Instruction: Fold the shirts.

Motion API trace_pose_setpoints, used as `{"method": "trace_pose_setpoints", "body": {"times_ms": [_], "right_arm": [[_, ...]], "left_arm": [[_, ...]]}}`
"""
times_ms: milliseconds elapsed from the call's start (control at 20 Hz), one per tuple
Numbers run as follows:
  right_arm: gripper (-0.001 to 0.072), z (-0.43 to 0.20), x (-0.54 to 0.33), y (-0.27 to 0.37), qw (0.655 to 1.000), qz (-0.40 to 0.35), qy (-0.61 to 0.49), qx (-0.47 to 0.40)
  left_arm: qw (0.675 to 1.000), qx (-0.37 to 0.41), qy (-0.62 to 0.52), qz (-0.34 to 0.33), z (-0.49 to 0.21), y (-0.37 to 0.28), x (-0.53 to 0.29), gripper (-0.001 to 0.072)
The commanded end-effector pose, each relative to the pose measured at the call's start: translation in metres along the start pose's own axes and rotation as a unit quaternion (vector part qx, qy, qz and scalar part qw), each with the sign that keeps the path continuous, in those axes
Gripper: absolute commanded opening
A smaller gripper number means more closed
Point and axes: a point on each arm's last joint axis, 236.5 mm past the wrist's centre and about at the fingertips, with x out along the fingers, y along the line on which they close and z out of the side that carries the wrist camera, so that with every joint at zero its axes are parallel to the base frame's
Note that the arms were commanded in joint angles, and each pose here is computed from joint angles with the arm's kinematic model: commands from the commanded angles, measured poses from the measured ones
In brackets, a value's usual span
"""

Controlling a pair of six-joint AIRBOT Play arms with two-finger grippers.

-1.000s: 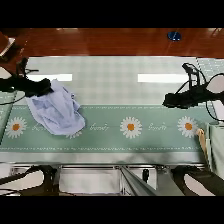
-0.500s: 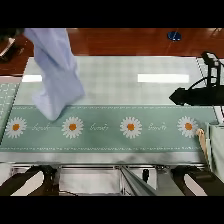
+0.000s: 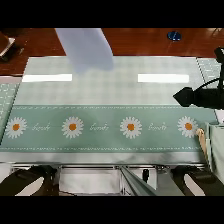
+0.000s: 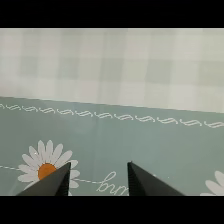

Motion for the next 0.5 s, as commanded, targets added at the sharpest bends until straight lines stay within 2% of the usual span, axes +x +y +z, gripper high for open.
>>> {"method": "trace_pose_setpoints", "body": {"times_ms": [0, 200, 450], "right_arm": [[0.0410, 0.000, -0.001, 0.001, 1.000, 0.002, -0.001, -0.002], [0.0410, 0.000, -0.001, -0.001, 1.000, -0.003, -0.001, -0.005], [0.0410, 0.000, -0.001, -0.002, 1.000, -0.005, 0.000, -0.005]], "left_arm": [[0.999, 0.024, 0.028, -0.029, -0.040, -0.030, 0.022, 0.0027], [0.992, -0.035, 0.115, -0.042, -0.150, -0.036, 0.044, 0.0028], [0.967, -0.096, 0.236, -0.007, -0.278, -0.010, 0.017, 0.0028]]}}
